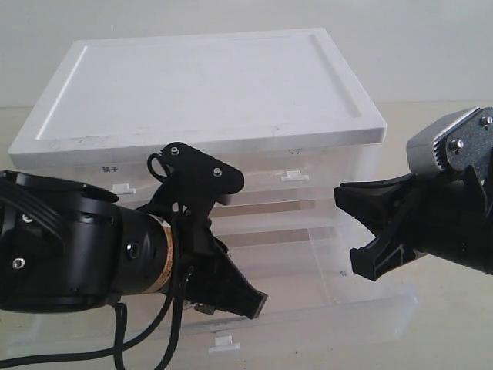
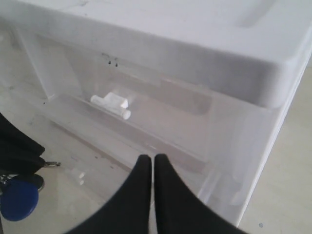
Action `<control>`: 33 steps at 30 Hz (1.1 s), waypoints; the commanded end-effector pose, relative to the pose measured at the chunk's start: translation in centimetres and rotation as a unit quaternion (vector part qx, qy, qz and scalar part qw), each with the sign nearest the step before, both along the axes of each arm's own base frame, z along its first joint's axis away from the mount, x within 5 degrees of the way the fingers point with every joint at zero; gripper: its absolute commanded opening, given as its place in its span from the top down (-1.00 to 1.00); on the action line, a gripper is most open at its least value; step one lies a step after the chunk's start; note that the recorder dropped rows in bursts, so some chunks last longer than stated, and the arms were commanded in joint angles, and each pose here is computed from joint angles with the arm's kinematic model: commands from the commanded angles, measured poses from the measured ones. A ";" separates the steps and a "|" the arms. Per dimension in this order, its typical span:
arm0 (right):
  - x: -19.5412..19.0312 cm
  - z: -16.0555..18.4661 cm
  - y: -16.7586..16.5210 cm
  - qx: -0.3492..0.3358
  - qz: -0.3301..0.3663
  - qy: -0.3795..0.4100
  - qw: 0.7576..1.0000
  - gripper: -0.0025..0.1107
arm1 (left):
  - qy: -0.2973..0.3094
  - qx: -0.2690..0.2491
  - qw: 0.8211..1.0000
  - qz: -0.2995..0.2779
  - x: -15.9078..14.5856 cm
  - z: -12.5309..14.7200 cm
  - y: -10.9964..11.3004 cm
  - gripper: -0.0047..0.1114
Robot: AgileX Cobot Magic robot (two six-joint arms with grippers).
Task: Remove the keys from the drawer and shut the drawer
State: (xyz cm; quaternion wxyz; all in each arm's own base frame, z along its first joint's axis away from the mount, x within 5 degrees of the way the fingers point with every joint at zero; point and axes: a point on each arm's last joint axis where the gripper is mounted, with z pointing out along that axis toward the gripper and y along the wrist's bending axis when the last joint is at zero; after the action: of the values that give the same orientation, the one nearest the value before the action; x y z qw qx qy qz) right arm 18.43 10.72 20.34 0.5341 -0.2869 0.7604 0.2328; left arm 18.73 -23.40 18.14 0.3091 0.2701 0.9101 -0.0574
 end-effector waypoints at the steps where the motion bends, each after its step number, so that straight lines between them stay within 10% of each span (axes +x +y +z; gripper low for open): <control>1: 0.1 0.1 -0.1 0.003 -0.002 -0.003 1.000 0.96 | 0.001 -0.008 1.000 -0.014 -0.1 -0.2 -0.3 0.84; 15: 0.2 0.2 -0.1 0.005 -0.003 -0.003 1.000 0.96 | -0.056 -0.068 0.996 -0.016 -0.5 4.1 0.6 0.84; 20: 0.2 0.2 -0.1 0.005 -0.003 -0.003 1.000 0.96 | -0.055 -0.015 0.994 -0.094 -1.7 3.4 1.6 0.84; 22: 0.2 0.2 -0.1 0.005 -0.003 -0.003 1.000 0.96 | -0.027 0.003 0.995 -0.100 -2.0 2.1 1.7 0.69; 26: 0.2 0.2 -0.1 0.005 -0.003 -0.003 1.000 0.96 | -0.005 -0.025 0.995 -0.092 -1.9 1.0 0.9 -0.26; 33: 0.1 0.2 -0.1 0.006 -0.003 -0.002 1.000 0.96 | 0.024 0.024 0.998 -0.051 -1.4 -1.5 1.1 -0.29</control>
State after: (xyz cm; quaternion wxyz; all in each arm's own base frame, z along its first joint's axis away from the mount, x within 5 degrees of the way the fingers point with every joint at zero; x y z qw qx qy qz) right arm 18.43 10.73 20.36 0.5343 -0.2860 0.7602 0.2342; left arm 17.21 -22.75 17.69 0.2916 0.3199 0.8968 -0.0916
